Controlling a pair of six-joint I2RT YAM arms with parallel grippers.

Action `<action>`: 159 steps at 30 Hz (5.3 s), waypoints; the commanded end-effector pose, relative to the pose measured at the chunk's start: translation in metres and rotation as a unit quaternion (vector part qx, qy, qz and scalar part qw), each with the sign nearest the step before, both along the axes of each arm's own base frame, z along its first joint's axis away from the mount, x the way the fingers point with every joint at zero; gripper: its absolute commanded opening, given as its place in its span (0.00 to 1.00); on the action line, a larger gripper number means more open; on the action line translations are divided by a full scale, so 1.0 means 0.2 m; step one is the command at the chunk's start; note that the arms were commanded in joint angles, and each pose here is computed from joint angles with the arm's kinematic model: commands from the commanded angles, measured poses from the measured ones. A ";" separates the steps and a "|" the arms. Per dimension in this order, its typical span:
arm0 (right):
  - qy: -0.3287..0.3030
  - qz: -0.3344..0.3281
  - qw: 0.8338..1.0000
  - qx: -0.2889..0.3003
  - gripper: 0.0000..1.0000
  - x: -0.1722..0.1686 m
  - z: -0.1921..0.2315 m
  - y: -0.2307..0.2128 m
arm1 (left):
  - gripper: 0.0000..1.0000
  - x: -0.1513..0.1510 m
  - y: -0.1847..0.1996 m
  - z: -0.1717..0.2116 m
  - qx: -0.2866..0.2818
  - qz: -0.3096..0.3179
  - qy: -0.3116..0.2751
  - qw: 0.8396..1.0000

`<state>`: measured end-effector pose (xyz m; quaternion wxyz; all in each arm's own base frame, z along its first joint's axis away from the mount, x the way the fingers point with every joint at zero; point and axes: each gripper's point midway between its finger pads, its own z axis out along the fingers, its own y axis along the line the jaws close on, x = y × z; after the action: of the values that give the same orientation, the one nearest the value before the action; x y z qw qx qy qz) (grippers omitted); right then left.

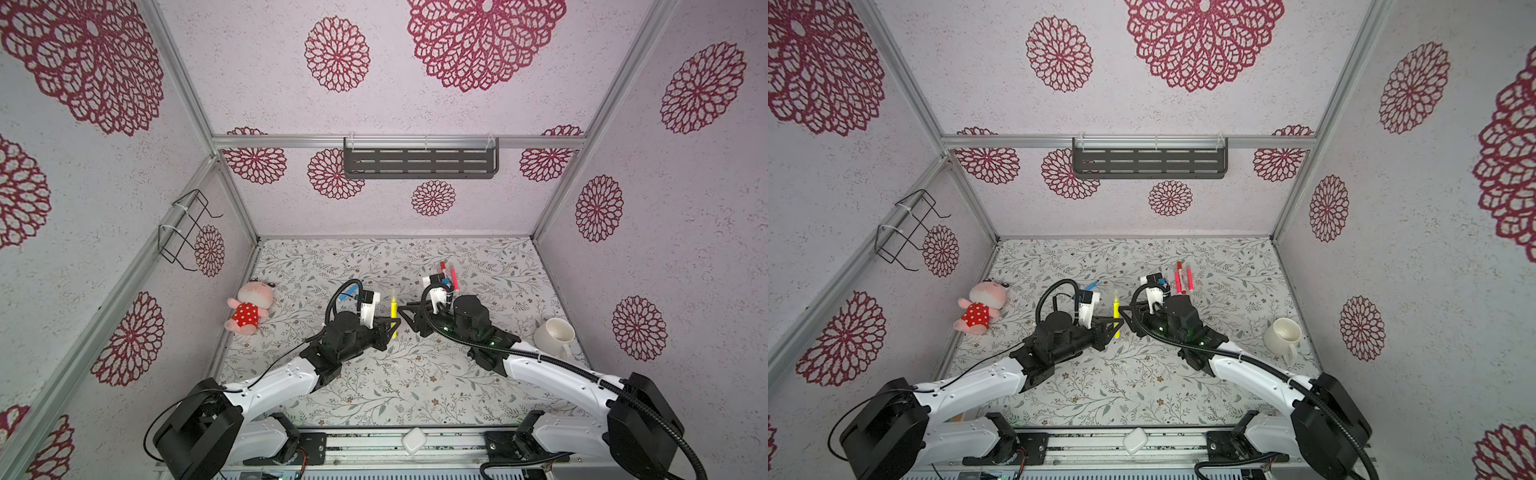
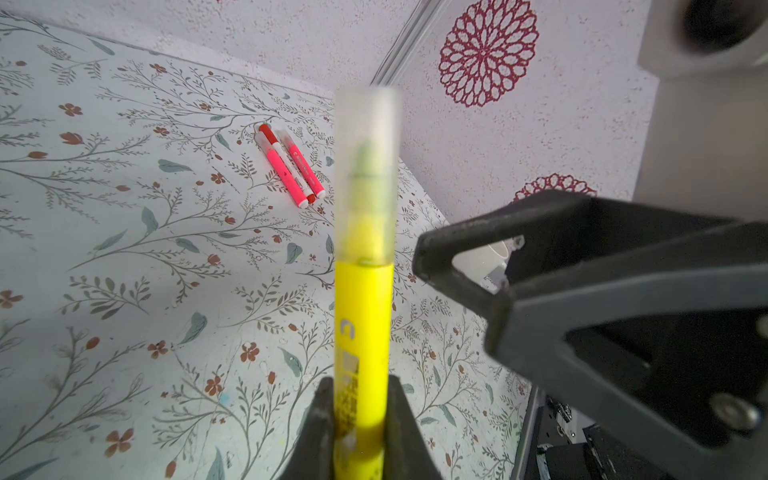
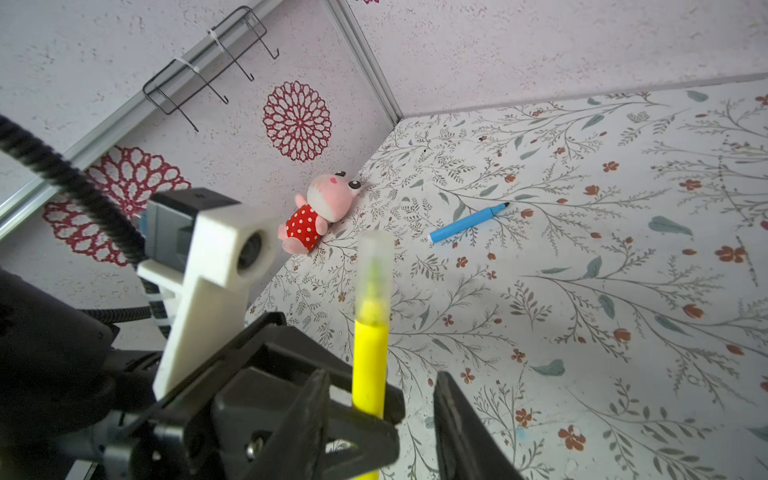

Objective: Insert the pens into the pen caps
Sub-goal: 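Open the left gripper to release the highlighter while the right gripper lifts it, then set the capped highlighter beside the pink markers and open the right gripper, then lower the left gripper onto the blue marker and close on it while the right withdraws, then lift the blue marker upright with the left gripper while the right gripper approaches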

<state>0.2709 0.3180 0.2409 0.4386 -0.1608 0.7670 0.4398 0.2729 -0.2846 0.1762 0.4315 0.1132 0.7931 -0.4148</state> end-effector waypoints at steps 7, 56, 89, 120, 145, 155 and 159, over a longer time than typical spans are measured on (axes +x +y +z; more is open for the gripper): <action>-0.007 0.023 1.000 0.002 0.39 0.06 0.02 0.09 | 0.00 0.02 -0.03 0.09 -0.011 0.001 -0.027 1.000; 0.178 -0.221 0.850 -0.443 0.19 1.26 -0.88 -0.64 | 0.58 0.02 0.16 -0.02 0.065 0.075 -0.005 0.995; -0.018 -0.076 0.995 -0.068 0.69 0.22 -0.35 -0.33 | 0.63 0.34 0.48 -0.10 0.158 0.180 0.061 0.969; -0.041 -0.164 0.983 -0.072 0.72 -0.09 -0.70 -0.38 | 0.54 0.94 0.90 -0.62 0.299 0.226 0.205 0.904; -0.029 -0.168 0.981 -0.089 0.71 -0.07 -0.73 -0.35 | 0.24 0.90 0.83 -0.93 0.385 0.176 0.276 0.863; -0.028 -0.171 0.981 -0.090 0.71 -0.06 -0.73 -0.35 | 0.07 0.84 0.77 -0.93 0.410 0.158 0.268 0.857; -0.025 -0.177 0.980 -0.090 0.71 -0.06 -0.73 -0.36 | 0.06 0.82 0.71 -0.83 0.389 0.152 0.236 0.877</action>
<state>0.2529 0.2430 0.0814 0.4969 -0.0885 0.8184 0.2746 0.4596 -0.1333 0.0134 0.2299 0.0228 0.9729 -0.0058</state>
